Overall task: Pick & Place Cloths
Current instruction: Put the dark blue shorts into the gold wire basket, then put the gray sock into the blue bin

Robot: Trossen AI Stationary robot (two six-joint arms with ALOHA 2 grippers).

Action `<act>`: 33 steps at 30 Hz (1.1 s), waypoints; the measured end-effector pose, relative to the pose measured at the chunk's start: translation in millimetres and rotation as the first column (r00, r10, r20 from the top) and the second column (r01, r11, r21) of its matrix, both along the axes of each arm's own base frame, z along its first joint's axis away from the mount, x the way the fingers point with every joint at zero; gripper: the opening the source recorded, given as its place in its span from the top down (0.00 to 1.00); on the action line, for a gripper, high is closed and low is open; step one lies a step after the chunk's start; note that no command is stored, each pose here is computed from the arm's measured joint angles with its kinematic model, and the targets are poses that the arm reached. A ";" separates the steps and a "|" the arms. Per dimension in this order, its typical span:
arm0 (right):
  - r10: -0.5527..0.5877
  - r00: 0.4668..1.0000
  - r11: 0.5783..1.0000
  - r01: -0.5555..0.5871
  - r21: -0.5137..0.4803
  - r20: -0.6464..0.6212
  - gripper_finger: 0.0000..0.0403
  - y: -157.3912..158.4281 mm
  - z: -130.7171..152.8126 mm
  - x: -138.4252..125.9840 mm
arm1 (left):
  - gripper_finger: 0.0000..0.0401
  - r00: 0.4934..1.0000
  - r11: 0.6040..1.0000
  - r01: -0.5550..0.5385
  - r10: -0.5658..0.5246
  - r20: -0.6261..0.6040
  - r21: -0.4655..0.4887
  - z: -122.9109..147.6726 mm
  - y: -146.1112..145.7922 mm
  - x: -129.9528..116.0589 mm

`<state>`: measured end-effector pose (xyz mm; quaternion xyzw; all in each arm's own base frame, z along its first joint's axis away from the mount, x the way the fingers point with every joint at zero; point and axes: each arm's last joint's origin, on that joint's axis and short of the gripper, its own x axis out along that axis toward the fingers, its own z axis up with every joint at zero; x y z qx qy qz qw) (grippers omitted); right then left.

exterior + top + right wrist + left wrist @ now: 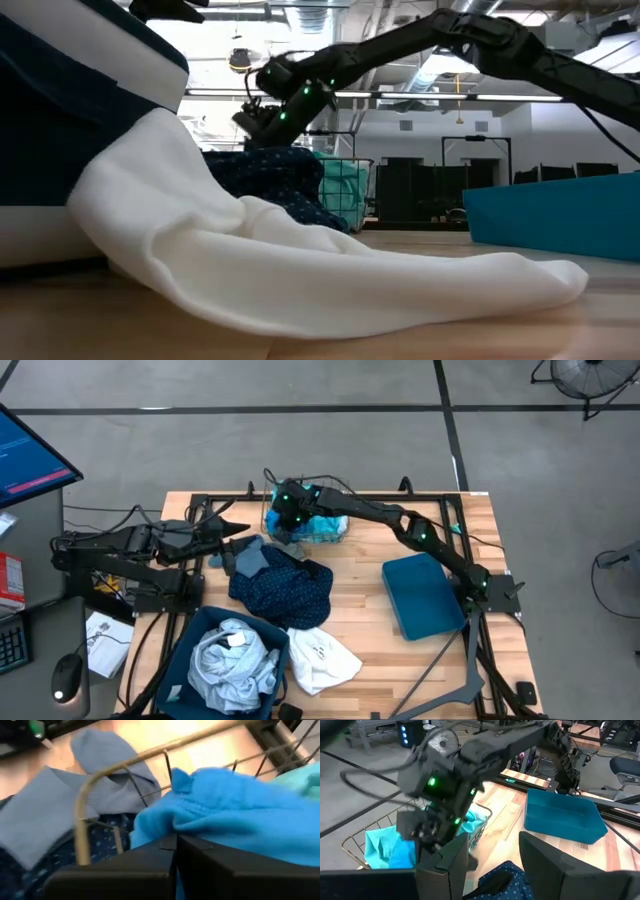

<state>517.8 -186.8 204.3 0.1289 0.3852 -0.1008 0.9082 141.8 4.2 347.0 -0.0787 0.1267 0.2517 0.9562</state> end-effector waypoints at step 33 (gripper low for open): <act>0.219 0.956 0.964 -0.181 -0.195 0.195 0.95 160.4 299.6 -217.5 | 0.36 0.781 0.938 -0.230 0.021 -0.624 -0.257 -143.5 29.9 52.1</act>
